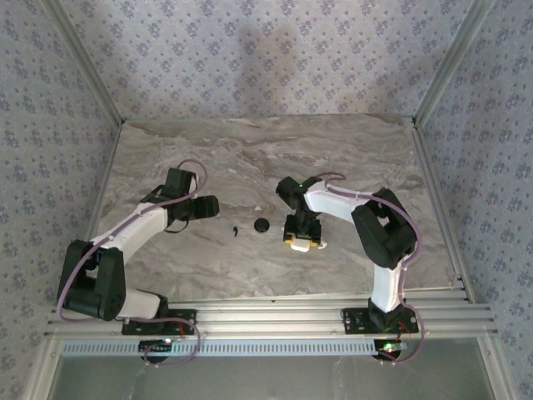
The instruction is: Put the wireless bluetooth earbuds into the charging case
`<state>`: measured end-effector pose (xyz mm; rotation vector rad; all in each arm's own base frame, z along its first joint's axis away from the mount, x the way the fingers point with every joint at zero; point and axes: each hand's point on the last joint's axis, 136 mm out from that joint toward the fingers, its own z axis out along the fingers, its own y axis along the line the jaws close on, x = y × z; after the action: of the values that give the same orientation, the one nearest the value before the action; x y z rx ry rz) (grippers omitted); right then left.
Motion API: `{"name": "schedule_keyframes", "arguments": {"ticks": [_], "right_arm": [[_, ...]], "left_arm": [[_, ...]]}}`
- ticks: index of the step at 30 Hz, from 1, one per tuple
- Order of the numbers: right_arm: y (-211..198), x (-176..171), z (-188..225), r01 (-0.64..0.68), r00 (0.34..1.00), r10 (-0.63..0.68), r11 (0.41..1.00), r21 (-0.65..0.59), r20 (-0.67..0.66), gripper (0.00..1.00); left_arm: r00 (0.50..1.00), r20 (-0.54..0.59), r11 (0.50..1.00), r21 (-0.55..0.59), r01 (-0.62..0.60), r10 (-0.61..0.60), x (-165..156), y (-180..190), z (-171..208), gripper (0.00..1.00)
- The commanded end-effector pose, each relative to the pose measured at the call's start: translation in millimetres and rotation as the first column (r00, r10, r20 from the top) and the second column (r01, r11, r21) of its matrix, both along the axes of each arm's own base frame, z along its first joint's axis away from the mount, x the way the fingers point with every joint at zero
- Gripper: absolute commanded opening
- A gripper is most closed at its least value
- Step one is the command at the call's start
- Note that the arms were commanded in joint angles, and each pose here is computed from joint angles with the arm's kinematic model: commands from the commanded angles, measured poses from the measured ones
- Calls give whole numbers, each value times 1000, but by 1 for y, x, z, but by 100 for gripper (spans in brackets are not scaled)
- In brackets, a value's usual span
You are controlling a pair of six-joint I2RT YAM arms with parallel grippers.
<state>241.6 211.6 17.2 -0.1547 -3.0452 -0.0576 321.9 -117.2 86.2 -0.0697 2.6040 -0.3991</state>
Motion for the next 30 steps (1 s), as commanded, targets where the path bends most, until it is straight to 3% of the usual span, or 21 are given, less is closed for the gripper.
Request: {"name": "schedule_keyframes", "arguments": {"ticks": [1,7,12,14,17,24,26,30], "right_arm": [[-3,3,5,12,999,-12,1000,5,42,61],[13,26,50,10,967,-59,981,193,250,61],[28,61,117,-61,845,-195,889,453,498,58],[26,70,140,-92,797,-247,852,515,551,58],[26,79,171,-165,742,-296,789,592,601,58],[46,87,227,-333,679,-346,641,692,647,58],[53,86,238,-365,670,-357,605,707,651,58],[65,77,251,-423,655,-352,563,710,668,58]], "left_arm": [[999,30,999,-28,36,-35,6,-10,13,70],[968,173,979,-56,193,-181,9,-43,45,66],[875,383,931,-87,354,-297,7,-83,83,64],[815,483,901,-109,419,-320,3,-98,99,64],[684,641,846,-102,524,-347,-9,-118,123,64],[363,771,695,140,705,-523,-51,-161,140,62],[316,781,671,171,721,-539,-58,-169,142,61],[298,802,677,171,716,-518,-56,-177,150,61]]}}
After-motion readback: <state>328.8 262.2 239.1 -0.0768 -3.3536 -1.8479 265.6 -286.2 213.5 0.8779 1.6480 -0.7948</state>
